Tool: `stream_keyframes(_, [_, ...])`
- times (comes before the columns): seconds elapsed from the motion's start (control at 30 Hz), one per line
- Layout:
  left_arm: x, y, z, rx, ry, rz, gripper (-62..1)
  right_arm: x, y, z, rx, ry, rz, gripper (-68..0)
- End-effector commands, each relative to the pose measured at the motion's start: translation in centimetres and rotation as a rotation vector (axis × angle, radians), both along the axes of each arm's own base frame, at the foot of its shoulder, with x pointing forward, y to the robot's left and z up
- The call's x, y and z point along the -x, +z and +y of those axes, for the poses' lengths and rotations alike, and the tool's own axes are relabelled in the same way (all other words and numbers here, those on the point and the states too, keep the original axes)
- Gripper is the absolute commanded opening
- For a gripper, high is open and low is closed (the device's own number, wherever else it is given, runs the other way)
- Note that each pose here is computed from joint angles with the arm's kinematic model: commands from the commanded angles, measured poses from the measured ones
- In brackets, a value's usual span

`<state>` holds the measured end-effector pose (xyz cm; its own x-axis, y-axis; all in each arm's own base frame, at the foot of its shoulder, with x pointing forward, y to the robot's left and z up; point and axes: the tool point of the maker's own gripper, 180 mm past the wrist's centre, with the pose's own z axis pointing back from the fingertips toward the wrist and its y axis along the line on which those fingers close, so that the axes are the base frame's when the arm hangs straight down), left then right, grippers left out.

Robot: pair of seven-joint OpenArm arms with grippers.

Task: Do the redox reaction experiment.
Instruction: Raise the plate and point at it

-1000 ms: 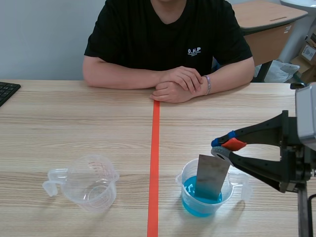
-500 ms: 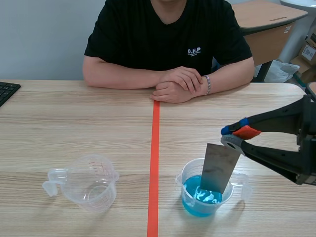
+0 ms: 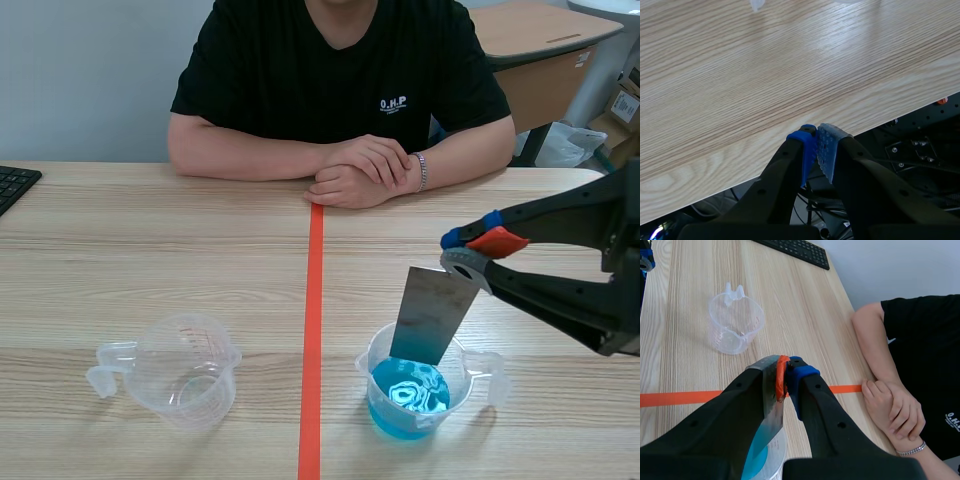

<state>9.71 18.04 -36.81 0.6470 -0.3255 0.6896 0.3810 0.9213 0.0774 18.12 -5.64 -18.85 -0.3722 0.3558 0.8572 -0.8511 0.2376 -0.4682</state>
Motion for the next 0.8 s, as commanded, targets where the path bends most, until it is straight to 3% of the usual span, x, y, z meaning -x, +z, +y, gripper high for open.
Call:
stream_keyframes(0.0, [-0.3, 0.3, -0.2, 0.006, -0.006, -0.015, -56.5, 0.0, 1.3, 0.1, -0.032, 0.014, -0.021, -65.8])
stream_keyframes(0.4, [-0.3, 0.3, -0.2, 0.006, -0.006, -0.015, -56.5, 0.2, 3.6, 1.0, -0.055, 0.022, -0.066, -65.8])
stream_keyframes(0.77, [-0.3, 0.3, -0.2, 0.006, -0.006, -0.015, -56.5, 0.2, 4.6, 1.7, -0.06, 0.002, -0.045, -65.8])
